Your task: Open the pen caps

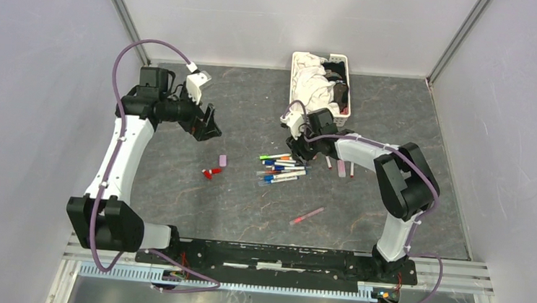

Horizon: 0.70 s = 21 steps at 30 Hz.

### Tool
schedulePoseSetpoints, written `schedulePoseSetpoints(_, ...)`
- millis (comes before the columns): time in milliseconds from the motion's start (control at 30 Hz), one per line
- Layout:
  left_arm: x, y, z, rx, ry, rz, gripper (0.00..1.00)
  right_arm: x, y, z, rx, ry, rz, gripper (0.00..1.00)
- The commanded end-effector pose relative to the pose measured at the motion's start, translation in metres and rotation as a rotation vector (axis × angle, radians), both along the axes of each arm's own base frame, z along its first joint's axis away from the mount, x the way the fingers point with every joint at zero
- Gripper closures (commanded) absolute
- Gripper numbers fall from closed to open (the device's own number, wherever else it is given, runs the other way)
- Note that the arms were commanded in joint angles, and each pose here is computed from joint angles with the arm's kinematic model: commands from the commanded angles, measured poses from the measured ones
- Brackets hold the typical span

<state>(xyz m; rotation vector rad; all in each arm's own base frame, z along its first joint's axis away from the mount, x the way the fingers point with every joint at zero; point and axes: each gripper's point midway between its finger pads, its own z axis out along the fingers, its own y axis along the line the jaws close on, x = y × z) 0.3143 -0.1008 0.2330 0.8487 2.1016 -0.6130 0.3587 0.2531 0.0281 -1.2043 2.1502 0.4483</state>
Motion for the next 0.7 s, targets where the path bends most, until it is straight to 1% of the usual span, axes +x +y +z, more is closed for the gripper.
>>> schedulePoseSetpoints(0, -0.001, -0.007, 0.011, -0.045, 0.001, -0.028, 0.0, 0.001, -0.003, -0.016, -0.046, 0.009, 0.009, 0.58)
schedulePoseSetpoints(133, -0.002, -0.009, 0.008, -0.052, 0.016, -0.04, 0.0, -0.005, -0.005, -0.025, -0.052, 0.026, 0.004, 0.65)
schedulePoseSetpoints(333, -0.003, -0.012, 0.008, -0.071, 0.028, -0.06, 0.0, -0.017, -0.005, -0.03, -0.055, 0.039, 0.007, 0.72)
schedulePoseSetpoints(433, -0.004, -0.015, 0.008, -0.083, 0.038, -0.073, 0.0, -0.021, -0.006, -0.031, -0.06, 0.046, 0.002, 0.8)
schedulePoseSetpoints(533, -0.009, -0.017, 0.006, -0.094, 0.051, -0.095, 0.0, -0.019, -0.007, -0.025, -0.052, 0.028, -0.017, 0.89)
schedulePoseSetpoints(667, -0.019, -0.022, 0.004, -0.114, 0.055, -0.145, 0.0, -0.012, 0.003, -0.001, 0.005, -0.006, -0.018, 0.93)
